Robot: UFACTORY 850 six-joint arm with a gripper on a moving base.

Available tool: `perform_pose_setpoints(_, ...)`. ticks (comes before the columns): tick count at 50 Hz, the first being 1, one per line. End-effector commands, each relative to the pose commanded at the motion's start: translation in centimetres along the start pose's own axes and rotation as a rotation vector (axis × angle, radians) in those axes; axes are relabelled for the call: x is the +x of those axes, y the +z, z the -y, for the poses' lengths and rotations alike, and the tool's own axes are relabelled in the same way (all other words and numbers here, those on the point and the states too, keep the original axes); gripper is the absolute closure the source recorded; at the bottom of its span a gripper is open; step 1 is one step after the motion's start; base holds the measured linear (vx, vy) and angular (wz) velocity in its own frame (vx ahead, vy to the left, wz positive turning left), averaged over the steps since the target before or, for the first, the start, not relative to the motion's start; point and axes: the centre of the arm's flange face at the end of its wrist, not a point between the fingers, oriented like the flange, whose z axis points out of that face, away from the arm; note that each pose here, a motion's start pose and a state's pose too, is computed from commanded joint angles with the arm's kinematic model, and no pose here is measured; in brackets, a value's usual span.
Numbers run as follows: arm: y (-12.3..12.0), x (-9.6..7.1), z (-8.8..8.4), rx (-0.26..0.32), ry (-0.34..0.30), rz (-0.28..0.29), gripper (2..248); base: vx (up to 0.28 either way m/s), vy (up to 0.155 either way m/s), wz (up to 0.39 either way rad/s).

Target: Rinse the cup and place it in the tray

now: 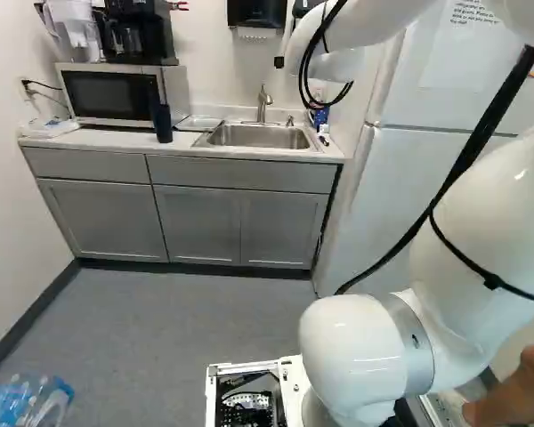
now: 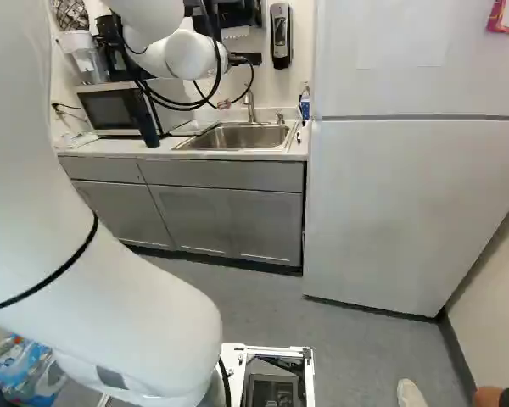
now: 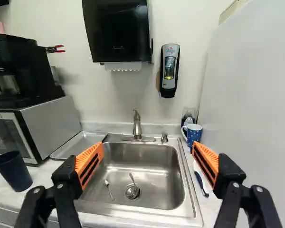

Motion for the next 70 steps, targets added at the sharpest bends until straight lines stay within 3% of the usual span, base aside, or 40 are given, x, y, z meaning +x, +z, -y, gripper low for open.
perform_pose_setpoints(37,0.0,0.0,0.0,0.0,0.0,0.0,3,0.144,0.038,0.177)
perform_pose_setpoints(70,0.0,0.0,0.0,0.0,0.0,0.0,3,0.146,-0.01,0.23)
